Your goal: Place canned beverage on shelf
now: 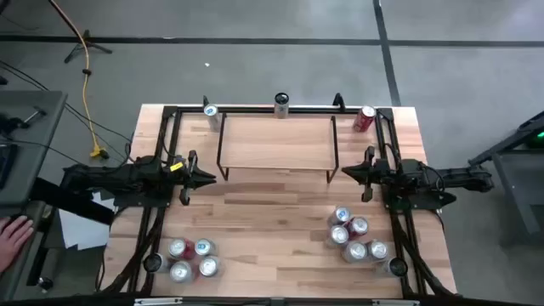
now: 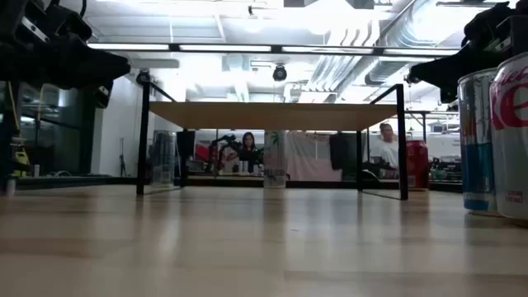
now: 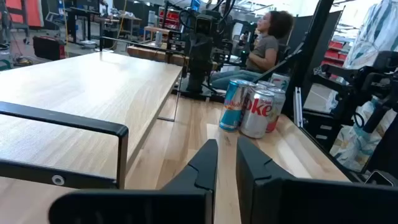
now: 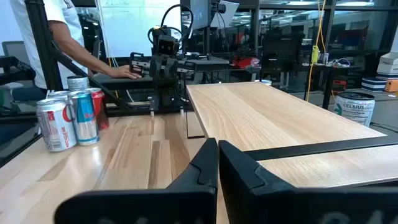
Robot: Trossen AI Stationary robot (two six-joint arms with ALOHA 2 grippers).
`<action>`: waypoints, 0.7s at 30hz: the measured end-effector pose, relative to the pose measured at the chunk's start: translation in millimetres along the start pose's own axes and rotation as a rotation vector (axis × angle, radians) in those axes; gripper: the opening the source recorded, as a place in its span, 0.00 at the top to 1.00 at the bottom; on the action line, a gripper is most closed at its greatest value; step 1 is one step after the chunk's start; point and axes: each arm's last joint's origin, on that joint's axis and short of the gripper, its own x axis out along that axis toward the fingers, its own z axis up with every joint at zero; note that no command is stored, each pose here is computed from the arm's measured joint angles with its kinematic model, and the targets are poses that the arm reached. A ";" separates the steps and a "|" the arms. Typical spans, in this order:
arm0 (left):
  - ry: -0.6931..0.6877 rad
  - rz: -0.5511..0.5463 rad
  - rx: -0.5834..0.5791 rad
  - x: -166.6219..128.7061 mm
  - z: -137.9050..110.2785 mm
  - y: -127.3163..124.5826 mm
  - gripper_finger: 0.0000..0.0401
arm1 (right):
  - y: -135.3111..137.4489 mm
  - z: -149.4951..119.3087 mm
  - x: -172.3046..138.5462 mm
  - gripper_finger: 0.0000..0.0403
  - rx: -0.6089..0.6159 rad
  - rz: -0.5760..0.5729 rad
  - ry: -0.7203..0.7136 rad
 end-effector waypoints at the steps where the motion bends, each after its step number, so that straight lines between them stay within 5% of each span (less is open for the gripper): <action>1: 0.000 0.000 0.000 0.0 0.0 0.0 0.98 | 0.0 0.0 0.0 1.00 0.000 0.000 0.000; 21: 0.000 0.001 0.000 0.0 0.0 0.0 0.98 | 0.0 0.0 0.0 1.00 0.000 0.000 0.000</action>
